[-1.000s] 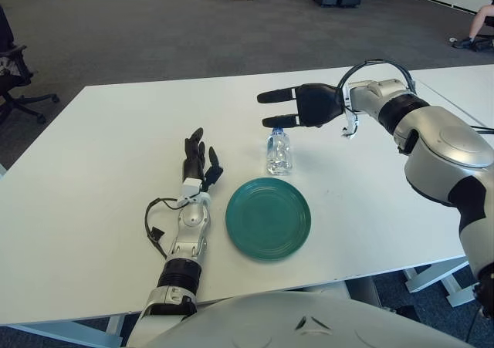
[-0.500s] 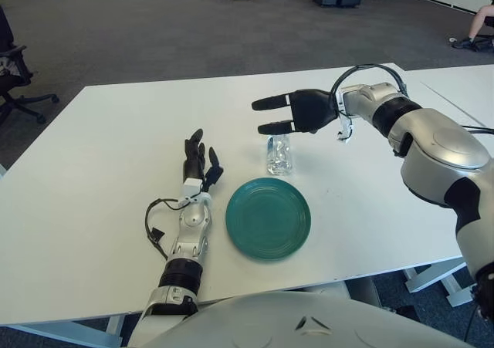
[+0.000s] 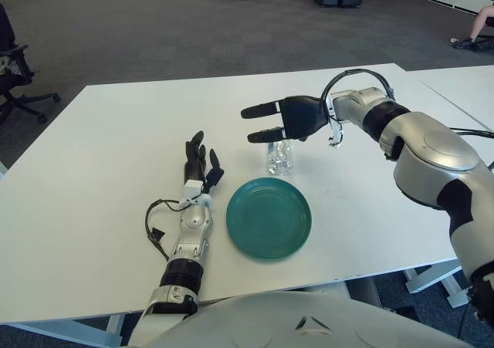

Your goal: Put the bottle into the plate.

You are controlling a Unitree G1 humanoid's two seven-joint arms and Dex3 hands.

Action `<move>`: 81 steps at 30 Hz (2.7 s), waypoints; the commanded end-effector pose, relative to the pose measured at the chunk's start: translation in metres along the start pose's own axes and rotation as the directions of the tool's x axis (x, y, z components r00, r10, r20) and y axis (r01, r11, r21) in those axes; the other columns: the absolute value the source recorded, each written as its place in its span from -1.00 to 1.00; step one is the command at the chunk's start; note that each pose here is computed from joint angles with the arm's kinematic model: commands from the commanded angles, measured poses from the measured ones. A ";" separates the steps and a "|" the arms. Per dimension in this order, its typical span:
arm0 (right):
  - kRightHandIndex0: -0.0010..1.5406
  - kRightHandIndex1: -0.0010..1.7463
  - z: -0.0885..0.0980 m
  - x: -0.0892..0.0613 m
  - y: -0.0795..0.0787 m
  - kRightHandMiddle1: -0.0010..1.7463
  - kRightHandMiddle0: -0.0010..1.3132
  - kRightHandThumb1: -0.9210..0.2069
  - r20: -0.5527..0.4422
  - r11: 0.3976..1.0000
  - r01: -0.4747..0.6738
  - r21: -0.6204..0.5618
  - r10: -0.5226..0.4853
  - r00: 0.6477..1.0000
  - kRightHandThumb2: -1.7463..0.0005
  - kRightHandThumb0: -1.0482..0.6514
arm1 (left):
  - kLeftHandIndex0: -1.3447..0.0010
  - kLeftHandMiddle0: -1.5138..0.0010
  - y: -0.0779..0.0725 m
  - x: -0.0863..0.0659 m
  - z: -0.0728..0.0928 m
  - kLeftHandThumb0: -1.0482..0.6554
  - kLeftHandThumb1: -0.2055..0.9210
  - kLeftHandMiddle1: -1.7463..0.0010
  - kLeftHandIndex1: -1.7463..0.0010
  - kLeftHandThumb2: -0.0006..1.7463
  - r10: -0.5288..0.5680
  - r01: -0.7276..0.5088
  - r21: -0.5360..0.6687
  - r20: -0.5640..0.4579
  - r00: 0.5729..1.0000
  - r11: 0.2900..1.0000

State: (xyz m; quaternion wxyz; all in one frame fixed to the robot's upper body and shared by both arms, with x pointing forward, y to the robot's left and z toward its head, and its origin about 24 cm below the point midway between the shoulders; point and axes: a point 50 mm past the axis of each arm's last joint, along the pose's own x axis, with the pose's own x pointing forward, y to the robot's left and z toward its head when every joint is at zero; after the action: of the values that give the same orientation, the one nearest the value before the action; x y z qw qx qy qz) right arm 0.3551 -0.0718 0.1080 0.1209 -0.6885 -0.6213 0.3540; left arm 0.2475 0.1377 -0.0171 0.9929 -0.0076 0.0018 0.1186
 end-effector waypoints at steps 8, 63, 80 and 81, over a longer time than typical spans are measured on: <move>-1.00 -1.00 0.007 0.007 0.002 -1.00 -1.00 -1.00 -0.010 0.999 0.001 0.043 -0.001 1.000 0.44 -0.66 | 1.00 0.60 -0.002 0.003 0.006 -0.67 1.00 0.99 0.19 -0.06 0.009 -0.008 -0.011 0.046 0.999 1.000; -1.00 -1.00 0.046 0.011 0.025 -0.98 -0.98 -1.00 -0.067 0.958 -0.142 0.250 0.164 0.984 0.50 -0.67 | 1.00 0.55 0.004 -0.006 0.007 -0.69 1.00 0.98 0.11 -0.06 0.056 -0.056 -0.010 0.049 0.997 0.998; -1.00 -1.00 0.052 0.018 0.027 -0.89 -1.00 -1.00 -0.083 0.944 -0.174 0.279 0.204 0.975 0.64 -0.72 | 1.00 0.55 0.004 -0.008 0.008 -0.68 1.00 0.98 0.10 -0.06 0.059 -0.058 -0.025 0.055 0.997 0.998; -1.00 -1.00 0.052 0.018 0.028 -0.89 -1.00 -1.00 -0.084 0.944 -0.175 0.279 0.206 0.975 0.64 -0.72 | 1.00 0.55 0.004 -0.008 0.008 -0.68 1.00 0.98 0.10 -0.07 0.059 -0.058 -0.026 0.056 0.997 0.998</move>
State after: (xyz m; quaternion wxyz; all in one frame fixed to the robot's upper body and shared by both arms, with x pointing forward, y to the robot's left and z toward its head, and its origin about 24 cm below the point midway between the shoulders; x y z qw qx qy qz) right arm 0.3405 -0.0762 0.0463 0.2055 -0.7337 -0.4946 0.4181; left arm 0.2389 0.1391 -0.0107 0.9889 -0.0167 -0.0232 0.1461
